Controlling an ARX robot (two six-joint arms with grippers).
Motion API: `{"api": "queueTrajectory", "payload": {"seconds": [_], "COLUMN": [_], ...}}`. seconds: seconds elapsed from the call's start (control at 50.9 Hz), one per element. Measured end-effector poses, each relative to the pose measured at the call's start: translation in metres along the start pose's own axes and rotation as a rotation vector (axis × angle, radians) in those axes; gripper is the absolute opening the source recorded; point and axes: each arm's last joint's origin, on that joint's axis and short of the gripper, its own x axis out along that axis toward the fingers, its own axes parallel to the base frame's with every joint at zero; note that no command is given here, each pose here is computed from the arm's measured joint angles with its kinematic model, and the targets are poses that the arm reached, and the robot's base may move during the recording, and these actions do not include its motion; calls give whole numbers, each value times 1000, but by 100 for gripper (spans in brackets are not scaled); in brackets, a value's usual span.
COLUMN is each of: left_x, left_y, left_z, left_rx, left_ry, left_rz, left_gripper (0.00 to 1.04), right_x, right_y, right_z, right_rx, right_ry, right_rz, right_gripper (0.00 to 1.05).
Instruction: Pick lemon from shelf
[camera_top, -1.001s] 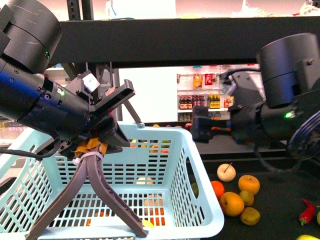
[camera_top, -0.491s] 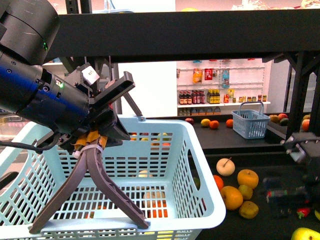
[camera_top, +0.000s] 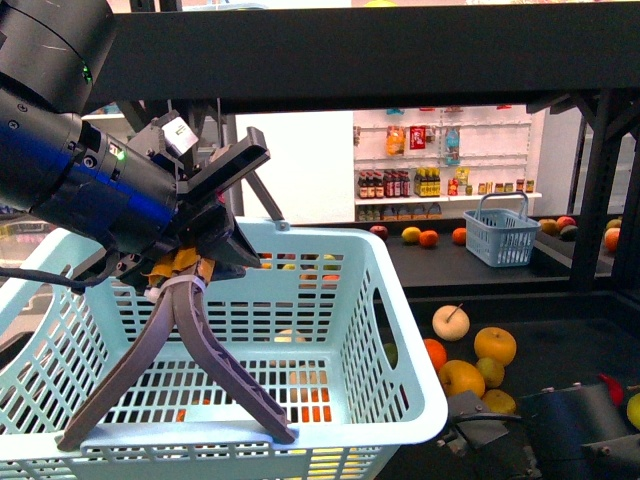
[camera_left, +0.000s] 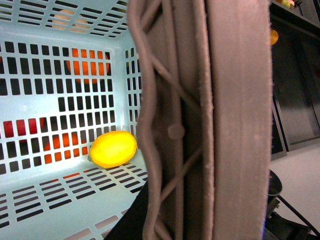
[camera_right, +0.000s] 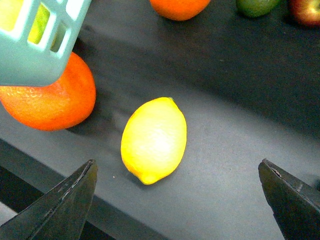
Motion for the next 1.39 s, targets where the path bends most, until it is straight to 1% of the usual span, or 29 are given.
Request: {"api": "queueTrajectory", "payload": {"seconds": [0.098, 0.196, 0.452, 0.687, 0.864, 1.217, 1.316, 1.335, 1.394], "left_x": [0, 0, 0, 0, 0, 0, 0, 0, 0], "left_y": [0, 0, 0, 0, 0, 0, 0, 0, 0], "left_z": [0, 0, 0, 0, 0, 0, 0, 0, 0], "left_rx": [0, 0, 0, 0, 0, 0, 0, 0, 0], "left_ry": [0, 0, 0, 0, -1, 0, 0, 0, 0], "left_rz": [0, 0, 0, 0, 3, 0, 0, 0, 1], "left_gripper": [16, 16, 16, 16, 16, 16, 16, 16, 16], "right_x": [20, 30, 60, 75, 87, 100, 101, 102, 102], "right_y": [5, 7, 5, 9, 12, 11, 10, 10, 10], "right_z": [-6, -10, -15, -16, -22, -29, -28, -27, -27], "right_rx": [-24, -28, -28, -30, -36, -28, -24, -23, -21], "right_ry": [-1, 1, 3, 21, 50, 101, 104, 102, 101], "right_rz": [11, 14, 2, 9, 10, -3, -8, -8, -9], "right_gripper": [97, 97, 97, 97, 97, 97, 87, 82, 74]}}
